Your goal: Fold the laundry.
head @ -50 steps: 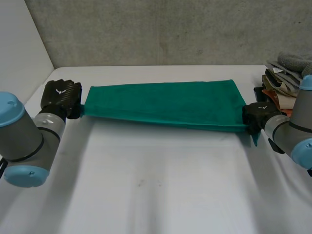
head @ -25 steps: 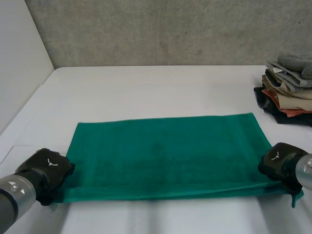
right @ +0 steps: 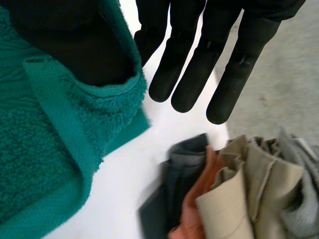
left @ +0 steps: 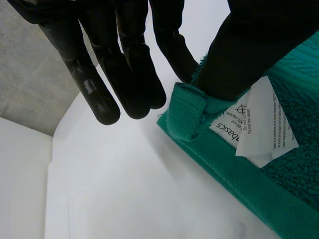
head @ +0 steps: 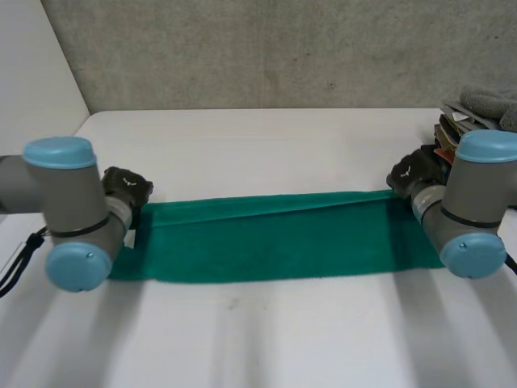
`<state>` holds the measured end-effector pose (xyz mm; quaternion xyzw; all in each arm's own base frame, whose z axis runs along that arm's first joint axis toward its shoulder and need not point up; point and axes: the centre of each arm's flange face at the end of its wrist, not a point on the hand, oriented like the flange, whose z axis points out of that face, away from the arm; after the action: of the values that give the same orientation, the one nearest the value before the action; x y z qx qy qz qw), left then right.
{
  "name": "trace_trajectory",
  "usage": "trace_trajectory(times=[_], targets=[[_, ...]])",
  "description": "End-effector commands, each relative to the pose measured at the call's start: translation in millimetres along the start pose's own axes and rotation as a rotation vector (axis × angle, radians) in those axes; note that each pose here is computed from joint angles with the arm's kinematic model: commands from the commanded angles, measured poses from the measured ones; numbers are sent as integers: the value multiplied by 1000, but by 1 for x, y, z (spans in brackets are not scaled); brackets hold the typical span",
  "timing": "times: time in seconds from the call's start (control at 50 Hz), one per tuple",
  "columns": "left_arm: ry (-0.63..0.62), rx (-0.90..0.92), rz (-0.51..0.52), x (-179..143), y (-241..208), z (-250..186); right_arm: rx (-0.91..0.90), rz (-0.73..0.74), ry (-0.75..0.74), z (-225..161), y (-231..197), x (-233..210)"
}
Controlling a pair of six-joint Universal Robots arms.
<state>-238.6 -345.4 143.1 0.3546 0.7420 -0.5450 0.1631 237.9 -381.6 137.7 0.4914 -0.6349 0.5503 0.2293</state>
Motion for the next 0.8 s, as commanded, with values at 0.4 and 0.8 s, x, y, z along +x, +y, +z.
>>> trace_trajectory(times=[0.4, 0.8], targets=[[-149, 200, -51, -30, -58, 0, 156, 6, 167, 25, -21, 24], [68, 284, -198, -21, -52, -93, -49, 466, -69, -85, -4, 58]])
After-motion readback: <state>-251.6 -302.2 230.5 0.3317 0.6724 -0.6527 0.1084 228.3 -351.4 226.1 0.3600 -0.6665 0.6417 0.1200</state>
